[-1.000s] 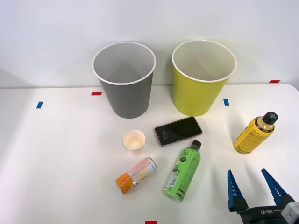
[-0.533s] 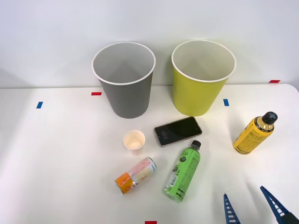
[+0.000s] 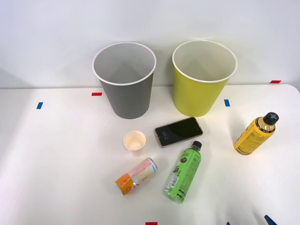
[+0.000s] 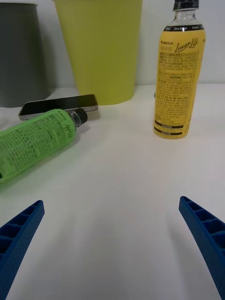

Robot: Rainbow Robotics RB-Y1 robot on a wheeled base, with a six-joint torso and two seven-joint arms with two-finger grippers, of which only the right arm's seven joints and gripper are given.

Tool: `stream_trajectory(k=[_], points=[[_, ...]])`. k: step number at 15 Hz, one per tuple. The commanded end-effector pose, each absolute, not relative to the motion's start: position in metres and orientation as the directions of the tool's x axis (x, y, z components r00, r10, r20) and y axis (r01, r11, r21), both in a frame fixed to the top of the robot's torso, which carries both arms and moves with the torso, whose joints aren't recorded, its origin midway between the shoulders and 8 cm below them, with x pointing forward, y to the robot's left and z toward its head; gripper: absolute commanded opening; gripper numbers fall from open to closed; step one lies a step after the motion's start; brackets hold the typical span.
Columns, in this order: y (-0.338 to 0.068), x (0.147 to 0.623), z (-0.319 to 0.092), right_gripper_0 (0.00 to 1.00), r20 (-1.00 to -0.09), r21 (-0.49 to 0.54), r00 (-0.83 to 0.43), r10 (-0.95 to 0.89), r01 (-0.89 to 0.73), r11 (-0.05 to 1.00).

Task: Put cans in the gray bin, plastic bottles in the light green bin

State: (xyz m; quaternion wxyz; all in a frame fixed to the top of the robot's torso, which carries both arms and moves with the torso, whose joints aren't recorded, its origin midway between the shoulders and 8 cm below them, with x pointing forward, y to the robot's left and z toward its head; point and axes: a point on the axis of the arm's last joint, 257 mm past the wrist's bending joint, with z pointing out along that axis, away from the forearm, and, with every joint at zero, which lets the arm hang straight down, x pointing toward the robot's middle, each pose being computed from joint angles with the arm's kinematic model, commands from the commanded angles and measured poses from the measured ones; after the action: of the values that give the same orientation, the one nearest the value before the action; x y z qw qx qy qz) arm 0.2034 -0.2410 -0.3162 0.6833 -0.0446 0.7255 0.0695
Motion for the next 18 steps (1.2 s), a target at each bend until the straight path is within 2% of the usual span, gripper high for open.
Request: stream_trajectory(k=[1,18], points=[[-0.2284,0.1969,-0.3196,1.00,-0.996,0.050,-0.078,0.036,-0.188,0.981],[-0.2236,0.1956,-0.3200,1.00,-0.996,0.055,-0.080,0.040,-0.198,0.979]])
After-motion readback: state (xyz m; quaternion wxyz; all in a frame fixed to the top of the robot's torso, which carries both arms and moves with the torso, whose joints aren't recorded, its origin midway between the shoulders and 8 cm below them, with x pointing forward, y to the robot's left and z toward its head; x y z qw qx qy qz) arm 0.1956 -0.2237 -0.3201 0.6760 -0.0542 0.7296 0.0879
